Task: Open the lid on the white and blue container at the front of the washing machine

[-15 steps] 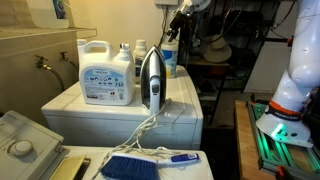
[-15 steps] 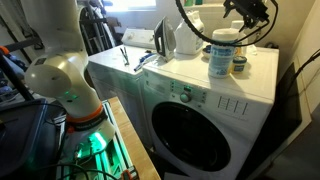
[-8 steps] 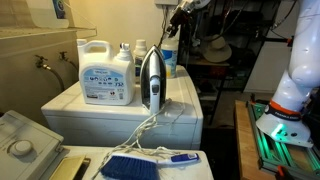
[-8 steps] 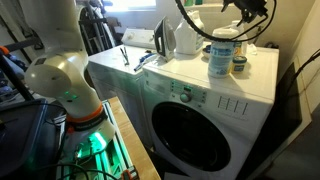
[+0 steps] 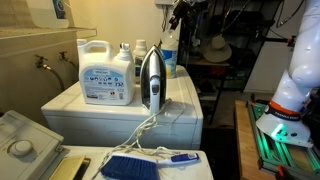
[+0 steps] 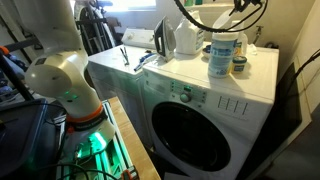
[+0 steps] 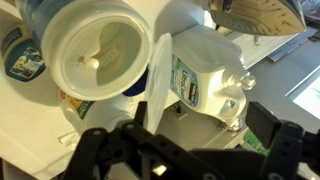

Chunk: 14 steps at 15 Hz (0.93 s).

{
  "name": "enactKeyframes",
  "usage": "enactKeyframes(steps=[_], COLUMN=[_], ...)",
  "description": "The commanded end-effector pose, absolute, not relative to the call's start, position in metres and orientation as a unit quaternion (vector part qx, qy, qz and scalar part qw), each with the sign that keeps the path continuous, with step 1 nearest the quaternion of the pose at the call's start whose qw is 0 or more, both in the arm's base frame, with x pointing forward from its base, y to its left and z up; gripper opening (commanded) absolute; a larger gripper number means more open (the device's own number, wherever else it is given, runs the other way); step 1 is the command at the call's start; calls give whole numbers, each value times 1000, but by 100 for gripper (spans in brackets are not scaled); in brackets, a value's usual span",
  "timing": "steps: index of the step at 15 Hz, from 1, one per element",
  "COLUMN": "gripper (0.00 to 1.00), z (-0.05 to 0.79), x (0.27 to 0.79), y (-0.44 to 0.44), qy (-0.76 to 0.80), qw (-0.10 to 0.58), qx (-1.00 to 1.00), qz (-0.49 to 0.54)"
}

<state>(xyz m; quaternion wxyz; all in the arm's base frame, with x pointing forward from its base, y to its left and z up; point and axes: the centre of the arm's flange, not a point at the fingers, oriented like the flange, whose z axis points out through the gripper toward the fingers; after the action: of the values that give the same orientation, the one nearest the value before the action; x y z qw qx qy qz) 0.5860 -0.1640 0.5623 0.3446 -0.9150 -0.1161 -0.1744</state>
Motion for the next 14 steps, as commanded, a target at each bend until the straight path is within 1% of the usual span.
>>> enactKeyframes(steps=[1,5,14], gripper=[100,100,100], z=[567,567,534], x=[571,573,579], y=[-145,-125,-82], qy=[-149,-176,-221], qw=[364,375,388], qx=[-903,-893,-882], qz=[-174,-174,-149])
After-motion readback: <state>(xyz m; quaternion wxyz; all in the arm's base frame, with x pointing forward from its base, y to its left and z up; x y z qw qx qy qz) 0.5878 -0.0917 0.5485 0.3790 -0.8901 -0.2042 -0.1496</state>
